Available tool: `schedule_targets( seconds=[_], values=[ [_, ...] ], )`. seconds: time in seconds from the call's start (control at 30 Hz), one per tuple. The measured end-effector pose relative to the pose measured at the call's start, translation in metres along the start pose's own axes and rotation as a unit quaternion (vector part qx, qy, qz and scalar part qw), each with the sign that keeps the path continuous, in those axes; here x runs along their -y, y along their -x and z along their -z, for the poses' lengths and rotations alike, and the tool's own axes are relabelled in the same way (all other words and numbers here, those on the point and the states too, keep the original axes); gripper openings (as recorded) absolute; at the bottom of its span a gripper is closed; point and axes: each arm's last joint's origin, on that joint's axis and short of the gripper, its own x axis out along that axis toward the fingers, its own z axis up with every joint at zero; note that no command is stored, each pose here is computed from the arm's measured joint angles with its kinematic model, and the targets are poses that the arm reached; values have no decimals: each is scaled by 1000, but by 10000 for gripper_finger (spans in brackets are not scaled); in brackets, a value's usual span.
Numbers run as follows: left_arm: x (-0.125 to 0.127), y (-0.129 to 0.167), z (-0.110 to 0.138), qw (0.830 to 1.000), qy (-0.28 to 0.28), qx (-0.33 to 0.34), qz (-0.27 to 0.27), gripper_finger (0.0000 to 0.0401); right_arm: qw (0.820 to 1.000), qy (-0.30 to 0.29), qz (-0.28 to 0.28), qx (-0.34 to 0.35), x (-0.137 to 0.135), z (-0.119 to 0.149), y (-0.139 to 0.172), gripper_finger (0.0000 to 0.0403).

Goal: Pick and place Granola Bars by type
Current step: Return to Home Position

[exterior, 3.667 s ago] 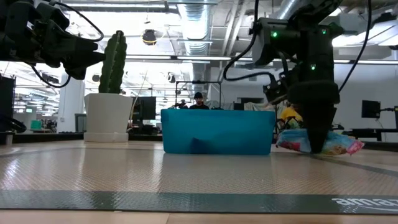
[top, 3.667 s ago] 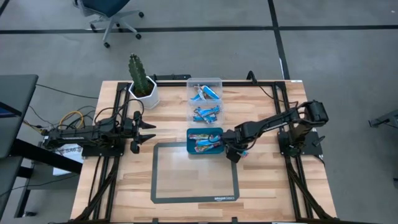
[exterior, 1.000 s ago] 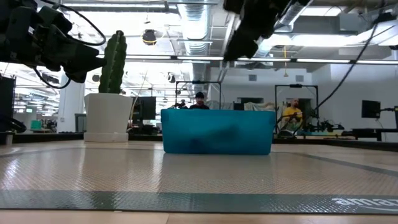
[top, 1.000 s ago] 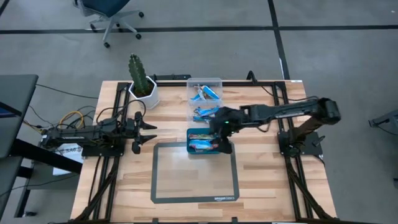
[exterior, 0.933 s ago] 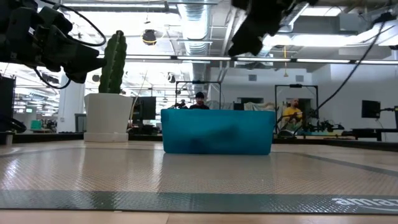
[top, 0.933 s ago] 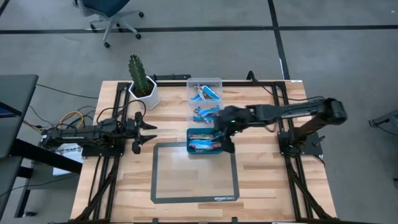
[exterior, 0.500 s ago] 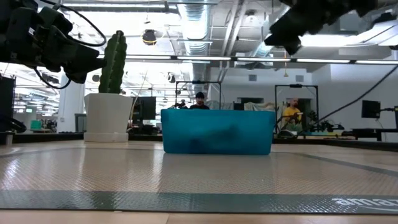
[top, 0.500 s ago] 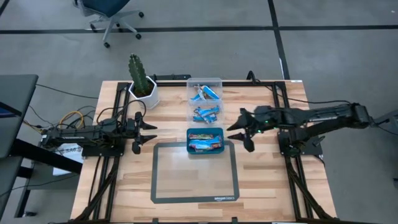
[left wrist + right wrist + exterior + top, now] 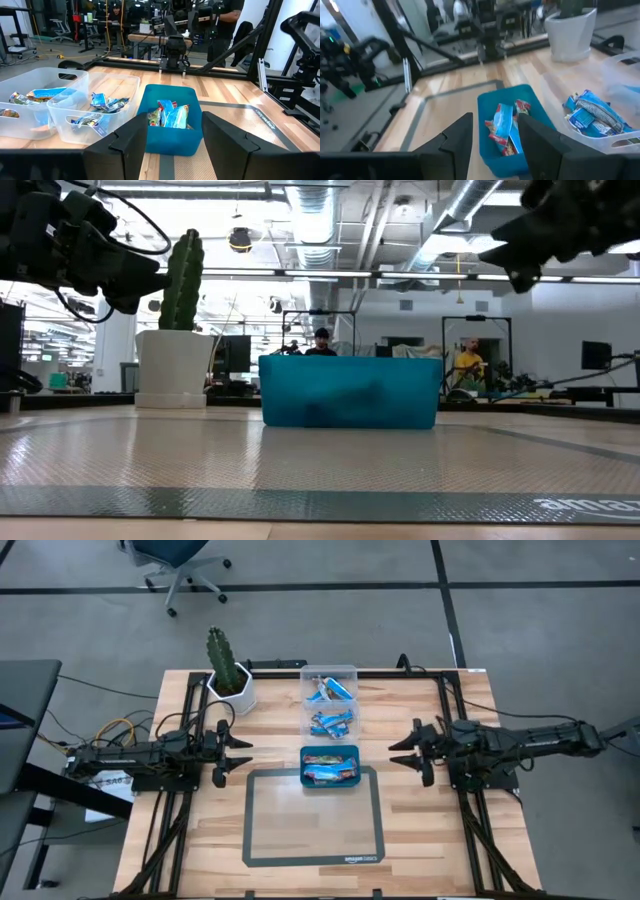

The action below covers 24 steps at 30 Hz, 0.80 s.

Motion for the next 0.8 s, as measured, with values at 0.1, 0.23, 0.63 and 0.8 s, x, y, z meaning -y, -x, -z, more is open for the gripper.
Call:
schedule_targets(
  seconds=[0.1, 0.23, 0.63, 0.8],
  values=[
    [0, 0, 0, 1000, 0, 0, 0, 180, 999, -12, 2, 32, 1, 11, 8, 148],
    [0, 0, 0, 1000, 0, 0, 0, 180, 998, -33, 4, 54, 4, 29, 15, 150],
    [0, 0, 0, 1000, 0, 0, 0, 180, 996, -21, -1, 88, 10, 59, 21, 142],
    [0, 0, 0, 1000, 0, 0, 0, 180, 995, 31, 1, 94, 10, 61, 22, 141]
  ],
)
